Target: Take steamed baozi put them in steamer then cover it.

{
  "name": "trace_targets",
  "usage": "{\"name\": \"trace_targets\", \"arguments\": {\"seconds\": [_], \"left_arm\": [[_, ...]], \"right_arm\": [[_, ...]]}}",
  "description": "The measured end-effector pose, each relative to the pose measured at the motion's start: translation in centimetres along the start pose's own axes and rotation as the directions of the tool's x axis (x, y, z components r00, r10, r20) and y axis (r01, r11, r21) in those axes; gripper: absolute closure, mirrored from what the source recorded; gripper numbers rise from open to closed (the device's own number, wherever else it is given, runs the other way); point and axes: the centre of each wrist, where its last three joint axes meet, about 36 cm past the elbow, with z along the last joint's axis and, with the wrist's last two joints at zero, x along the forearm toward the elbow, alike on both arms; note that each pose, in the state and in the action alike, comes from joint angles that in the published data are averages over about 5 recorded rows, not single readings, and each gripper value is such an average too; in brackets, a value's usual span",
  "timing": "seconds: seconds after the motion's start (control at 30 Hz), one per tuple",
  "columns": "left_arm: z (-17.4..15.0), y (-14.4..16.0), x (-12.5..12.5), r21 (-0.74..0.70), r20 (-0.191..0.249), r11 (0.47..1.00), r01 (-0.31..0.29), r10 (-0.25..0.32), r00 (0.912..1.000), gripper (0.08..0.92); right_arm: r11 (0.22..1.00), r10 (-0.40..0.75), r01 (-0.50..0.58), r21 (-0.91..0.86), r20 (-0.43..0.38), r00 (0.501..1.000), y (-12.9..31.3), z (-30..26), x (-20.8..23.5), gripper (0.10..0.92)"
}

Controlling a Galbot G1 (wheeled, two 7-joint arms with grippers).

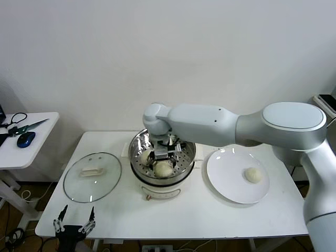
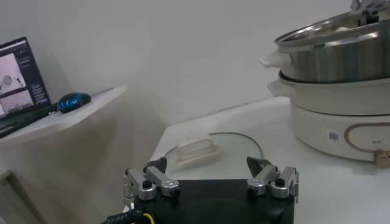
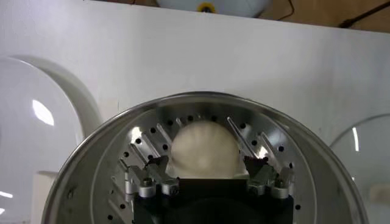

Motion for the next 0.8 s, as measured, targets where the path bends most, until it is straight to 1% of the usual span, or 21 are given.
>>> {"name": "trace_targets", "arguments": {"seconds": [0.1, 0.2, 0.3, 0.37, 0.47, 0.57, 0.67, 0.8], "left_arm": [[0.0, 0.1, 0.0, -0.002, 0.000, 1.000, 0.001, -0.001, 1.0000, 0.177], [-0.1, 0.1, 0.1, -0.005, 0.004, 1.000, 0.000, 0.000, 1.0000, 0.177], [-0.3, 0.2, 0.1, -0.008, 0.009, 1.000, -0.001, 0.002, 1.0000, 0.177], [-0.4, 0.1, 0.0, -0.009, 0.013, 1.000, -0.003, 0.003, 0.9999, 0.177], [-0.6, 0.1, 0.0, -0.009, 0.018, 1.000, -0.006, 0.006, 0.9998, 0.177], [-0.7, 0.0, 0.0, -0.010, 0.021, 1.000, -0.007, 0.008, 0.9998, 0.177], [-0.7, 0.0, 0.0, -0.010, 0.023, 1.000, -0.008, 0.008, 0.9997, 0.177], [-0.8, 0.1, 0.0, -0.012, 0.025, 1.000, -0.006, 0.007, 0.9997, 0.177]], "right_arm": [[0.999, 0.026, -0.026, -0.033, -0.017, 1.000, 1.1, 0.8, 0.9, 0.200], [0.992, 0.072, -0.076, -0.105, -0.040, 0.997, 2.9, 1.7, 2.0, 0.200], [0.964, 0.124, -0.138, -0.229, -0.074, 0.990, 5.5, 2.8, 3.1, 0.200], [0.925, 0.153, -0.178, -0.335, -0.101, 0.983, 7.6, 3.6, 3.8, 0.200], [0.832, 0.187, -0.232, -0.504, -0.139, 0.973, 11.2, 4.4, 4.8, 0.200], [0.708, 0.204, -0.264, -0.655, -0.167, 0.964, 15.3, 5.0, 5.3, 0.200], [0.574, 0.205, -0.274, -0.772, -0.189, 0.960, 19.7, 5.2, 5.3, 0.200], [0.400, 0.191, -0.262, -0.878, -0.200, 0.961, 26.0, 5.0, 4.1, 0.200]]}}
